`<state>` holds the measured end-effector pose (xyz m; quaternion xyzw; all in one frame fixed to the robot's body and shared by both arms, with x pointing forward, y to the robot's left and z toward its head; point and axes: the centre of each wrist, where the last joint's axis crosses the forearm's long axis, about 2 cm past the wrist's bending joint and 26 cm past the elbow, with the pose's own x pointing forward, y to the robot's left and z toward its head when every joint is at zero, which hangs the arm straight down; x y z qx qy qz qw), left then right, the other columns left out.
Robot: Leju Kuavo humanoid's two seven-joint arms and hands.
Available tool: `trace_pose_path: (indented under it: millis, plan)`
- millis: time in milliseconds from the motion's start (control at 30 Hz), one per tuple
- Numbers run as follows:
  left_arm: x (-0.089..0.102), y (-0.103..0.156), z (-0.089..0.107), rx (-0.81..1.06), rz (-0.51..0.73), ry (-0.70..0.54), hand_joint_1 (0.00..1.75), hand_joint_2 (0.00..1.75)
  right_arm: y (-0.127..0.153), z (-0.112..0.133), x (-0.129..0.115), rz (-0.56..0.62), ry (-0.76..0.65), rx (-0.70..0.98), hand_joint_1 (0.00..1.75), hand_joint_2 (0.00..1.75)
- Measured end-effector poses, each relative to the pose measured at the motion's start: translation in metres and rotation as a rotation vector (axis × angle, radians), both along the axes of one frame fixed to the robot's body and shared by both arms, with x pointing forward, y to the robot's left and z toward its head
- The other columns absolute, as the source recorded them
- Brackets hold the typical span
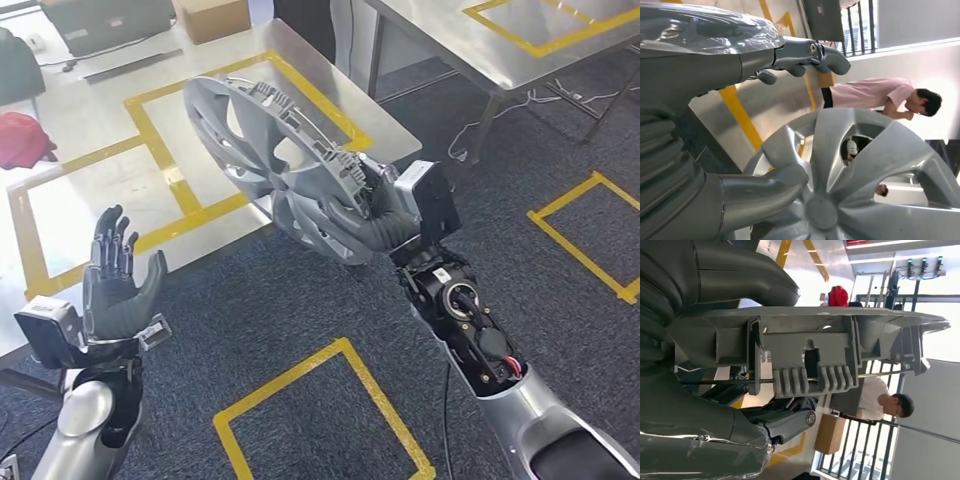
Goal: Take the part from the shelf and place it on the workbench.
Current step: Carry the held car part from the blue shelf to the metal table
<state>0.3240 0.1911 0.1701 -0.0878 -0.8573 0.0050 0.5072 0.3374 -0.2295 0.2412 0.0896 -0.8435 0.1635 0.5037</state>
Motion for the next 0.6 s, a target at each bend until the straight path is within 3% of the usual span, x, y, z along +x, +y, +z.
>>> trace_pose_path:
  millis: [333, 600]
  plan:
    - [0.001, -0.001, 0.001, -0.002, -0.004, -0.008, 0.00, 1.75, 0.001, 0.008, 0.003, -0.006, -0.018, -0.006, 1.75, 1.75]
    - [0.003, -0.002, 0.004, 0.005, -0.002, -0.032, 0.00, 1.75, 0.002, 0.028, 0.011, -0.008, -0.096, -0.019, 1.75, 1.75]
